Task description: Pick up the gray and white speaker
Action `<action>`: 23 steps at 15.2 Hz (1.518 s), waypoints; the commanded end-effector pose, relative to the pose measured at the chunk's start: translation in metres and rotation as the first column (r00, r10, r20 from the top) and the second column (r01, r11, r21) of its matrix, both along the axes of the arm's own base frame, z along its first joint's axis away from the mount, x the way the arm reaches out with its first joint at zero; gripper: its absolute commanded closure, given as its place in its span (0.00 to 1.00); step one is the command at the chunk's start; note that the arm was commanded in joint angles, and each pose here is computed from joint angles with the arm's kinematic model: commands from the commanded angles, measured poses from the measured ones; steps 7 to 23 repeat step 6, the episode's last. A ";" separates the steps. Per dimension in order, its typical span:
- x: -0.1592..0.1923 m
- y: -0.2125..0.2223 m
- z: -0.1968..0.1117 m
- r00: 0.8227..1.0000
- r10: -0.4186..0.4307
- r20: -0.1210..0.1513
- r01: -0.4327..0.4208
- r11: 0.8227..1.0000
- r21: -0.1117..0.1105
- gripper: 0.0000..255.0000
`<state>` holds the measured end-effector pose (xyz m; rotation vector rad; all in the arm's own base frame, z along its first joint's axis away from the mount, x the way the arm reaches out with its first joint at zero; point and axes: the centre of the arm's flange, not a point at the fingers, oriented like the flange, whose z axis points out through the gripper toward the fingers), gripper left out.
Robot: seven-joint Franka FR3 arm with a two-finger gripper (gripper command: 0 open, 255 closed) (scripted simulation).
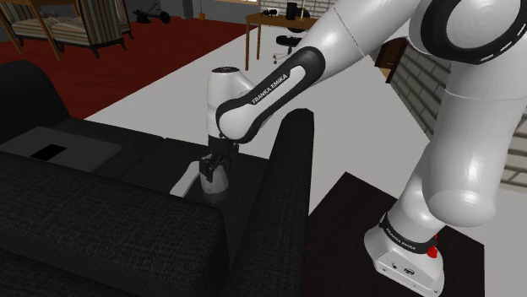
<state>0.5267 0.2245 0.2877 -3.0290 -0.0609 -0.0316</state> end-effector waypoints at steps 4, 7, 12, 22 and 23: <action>0.000 -0.001 0.027 1.000 0.000 0.000 0.000 1.000 0.000 1.00; 0.000 -0.001 0.028 1.000 0.000 0.000 0.000 1.000 0.000 1.00; 0.000 -0.001 0.028 1.000 0.000 0.000 0.000 1.000 0.000 1.00; 0.000 -0.001 0.028 1.000 0.000 0.000 0.000 1.000 0.000 1.00; 0.000 -0.001 0.028 1.000 0.000 0.000 0.000 1.000 0.000 1.00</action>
